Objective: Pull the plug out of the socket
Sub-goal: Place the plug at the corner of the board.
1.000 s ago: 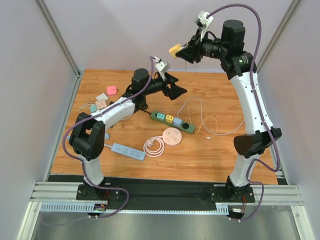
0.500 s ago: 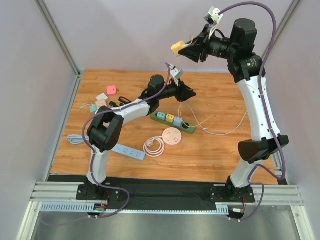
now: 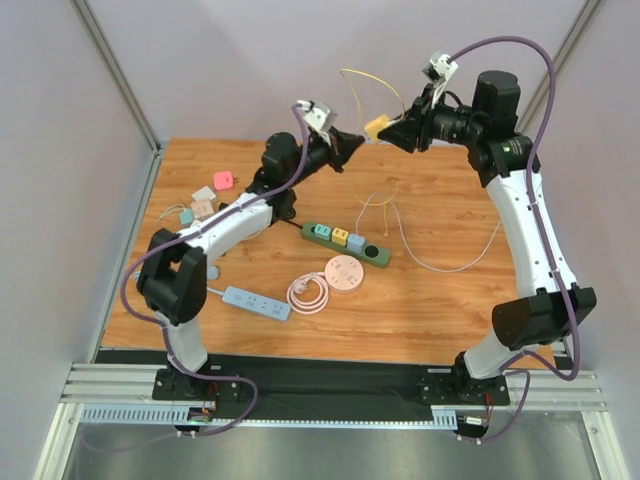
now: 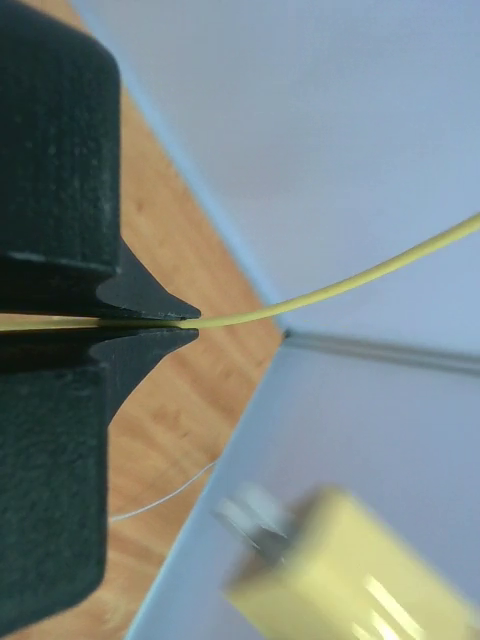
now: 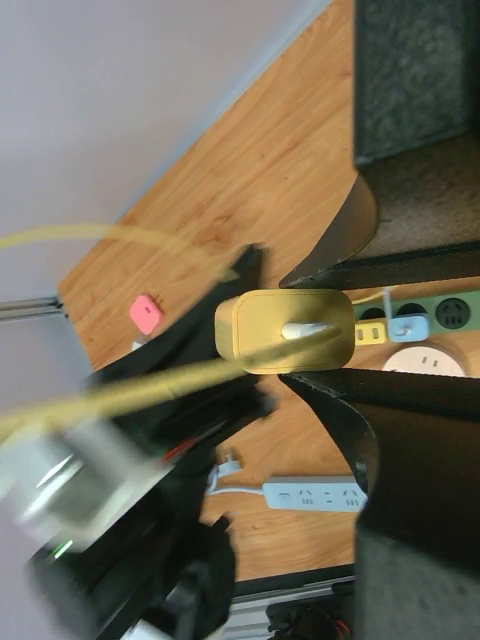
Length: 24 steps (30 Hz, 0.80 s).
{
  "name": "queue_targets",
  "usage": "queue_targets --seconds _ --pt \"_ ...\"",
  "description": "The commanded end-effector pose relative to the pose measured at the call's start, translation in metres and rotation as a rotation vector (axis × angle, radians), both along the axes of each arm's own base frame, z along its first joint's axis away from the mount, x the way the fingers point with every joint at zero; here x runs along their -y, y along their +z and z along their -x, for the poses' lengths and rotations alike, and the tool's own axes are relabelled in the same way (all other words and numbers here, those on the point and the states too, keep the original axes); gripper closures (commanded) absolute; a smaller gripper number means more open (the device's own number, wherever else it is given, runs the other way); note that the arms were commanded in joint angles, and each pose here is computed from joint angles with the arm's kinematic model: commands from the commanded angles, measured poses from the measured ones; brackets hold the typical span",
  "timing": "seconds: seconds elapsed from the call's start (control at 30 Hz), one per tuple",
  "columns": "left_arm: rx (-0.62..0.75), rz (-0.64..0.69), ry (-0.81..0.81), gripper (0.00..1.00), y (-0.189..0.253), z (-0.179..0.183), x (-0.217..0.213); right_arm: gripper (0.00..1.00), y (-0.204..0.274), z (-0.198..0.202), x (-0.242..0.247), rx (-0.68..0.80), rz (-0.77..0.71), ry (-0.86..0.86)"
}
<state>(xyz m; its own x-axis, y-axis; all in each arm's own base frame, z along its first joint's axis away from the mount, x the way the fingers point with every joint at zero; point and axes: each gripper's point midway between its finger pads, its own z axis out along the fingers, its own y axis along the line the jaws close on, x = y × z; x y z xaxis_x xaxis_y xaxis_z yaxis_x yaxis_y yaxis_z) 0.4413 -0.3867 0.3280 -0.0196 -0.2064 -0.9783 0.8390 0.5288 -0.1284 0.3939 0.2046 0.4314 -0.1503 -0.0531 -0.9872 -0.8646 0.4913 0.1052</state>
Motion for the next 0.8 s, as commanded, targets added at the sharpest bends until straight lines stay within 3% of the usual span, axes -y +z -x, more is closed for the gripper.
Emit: queue_targets --seconds 0.0,0.17,0.3,0.47,0.77 --pt "0.287 0.061 0.2 1.0 0.105 0.006 -0.052 1.0 0.003 0.013 0.012 0.085 0.025 -0.011" --pt "0.396 -0.242 0.421 1.0 0.113 -0.004 -0.096 1.0 -0.026 0.022 0.015 0.052 0.053 -0.003" --pt "0.464 -0.301 0.509 1.0 0.129 0.009 -0.125 1.0 -0.042 0.025 0.016 0.037 0.061 -0.006" --pt "0.495 -0.176 0.488 1.0 0.175 0.037 -0.143 1.0 -0.066 0.024 0.018 -0.003 0.077 -0.021" --pt "0.388 0.175 0.367 1.0 0.266 0.088 -0.173 1.0 -0.101 0.024 0.015 -0.089 0.068 0.007"
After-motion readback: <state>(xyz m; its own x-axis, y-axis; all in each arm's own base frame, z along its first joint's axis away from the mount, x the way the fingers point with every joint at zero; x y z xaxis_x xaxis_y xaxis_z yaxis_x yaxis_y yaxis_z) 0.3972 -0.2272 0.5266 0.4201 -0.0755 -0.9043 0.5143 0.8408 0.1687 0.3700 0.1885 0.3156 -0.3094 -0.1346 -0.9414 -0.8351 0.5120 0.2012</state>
